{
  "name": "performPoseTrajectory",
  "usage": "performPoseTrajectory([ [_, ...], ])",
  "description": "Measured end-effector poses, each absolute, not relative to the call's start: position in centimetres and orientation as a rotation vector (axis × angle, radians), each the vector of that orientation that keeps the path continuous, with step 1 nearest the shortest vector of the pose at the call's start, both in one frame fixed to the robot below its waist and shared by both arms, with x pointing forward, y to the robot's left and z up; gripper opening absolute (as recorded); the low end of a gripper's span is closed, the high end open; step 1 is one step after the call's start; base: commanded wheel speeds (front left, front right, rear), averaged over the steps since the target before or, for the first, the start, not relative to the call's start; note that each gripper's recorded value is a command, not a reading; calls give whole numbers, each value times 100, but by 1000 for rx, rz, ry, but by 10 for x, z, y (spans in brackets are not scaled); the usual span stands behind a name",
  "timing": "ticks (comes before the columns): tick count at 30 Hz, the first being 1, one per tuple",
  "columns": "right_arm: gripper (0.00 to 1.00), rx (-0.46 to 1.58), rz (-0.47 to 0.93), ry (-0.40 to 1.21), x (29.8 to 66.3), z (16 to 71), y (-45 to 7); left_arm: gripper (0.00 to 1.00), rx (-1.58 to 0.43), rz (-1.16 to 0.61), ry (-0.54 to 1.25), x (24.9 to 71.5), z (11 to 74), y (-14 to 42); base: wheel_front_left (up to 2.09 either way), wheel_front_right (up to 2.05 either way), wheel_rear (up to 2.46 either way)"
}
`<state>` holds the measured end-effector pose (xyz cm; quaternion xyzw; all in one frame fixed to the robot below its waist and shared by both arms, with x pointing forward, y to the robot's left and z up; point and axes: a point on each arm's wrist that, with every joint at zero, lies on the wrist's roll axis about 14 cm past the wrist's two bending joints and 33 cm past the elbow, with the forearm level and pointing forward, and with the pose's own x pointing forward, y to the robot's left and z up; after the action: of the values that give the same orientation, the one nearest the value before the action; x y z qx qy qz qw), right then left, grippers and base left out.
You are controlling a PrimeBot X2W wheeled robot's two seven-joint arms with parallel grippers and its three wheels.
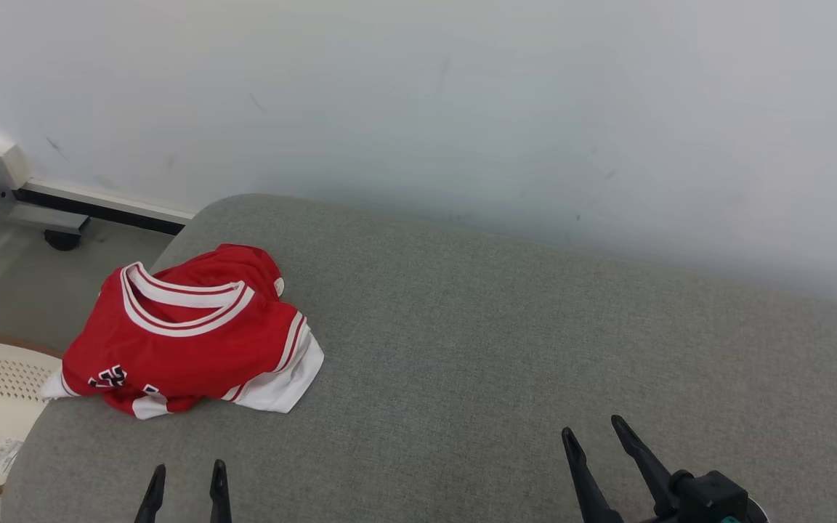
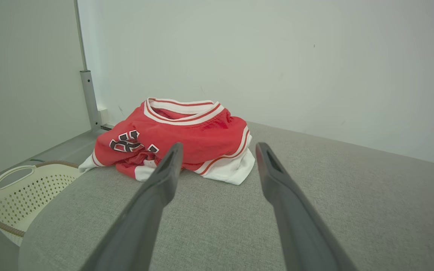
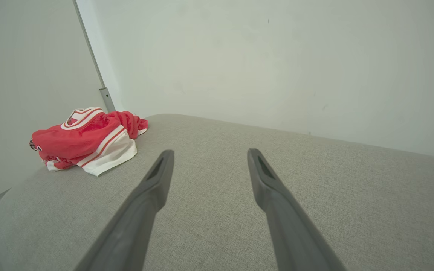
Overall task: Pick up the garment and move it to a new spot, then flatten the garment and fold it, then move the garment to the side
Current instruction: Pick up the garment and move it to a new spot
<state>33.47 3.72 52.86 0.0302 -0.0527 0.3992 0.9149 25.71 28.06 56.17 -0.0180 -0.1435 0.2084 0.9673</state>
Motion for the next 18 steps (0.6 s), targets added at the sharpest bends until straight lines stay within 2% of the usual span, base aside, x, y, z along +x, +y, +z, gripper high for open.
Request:
performPoseTrajectory([
  [10, 100, 57, 819, -67, 346, 514, 27, 100, -20, 380, -304, 293, 575, 282, 0, 0, 0],
  [18, 100, 36, 785, -39, 380, 499, 7, 100, 83, 355, -312, 353, 595, 298, 0, 0, 0],
])
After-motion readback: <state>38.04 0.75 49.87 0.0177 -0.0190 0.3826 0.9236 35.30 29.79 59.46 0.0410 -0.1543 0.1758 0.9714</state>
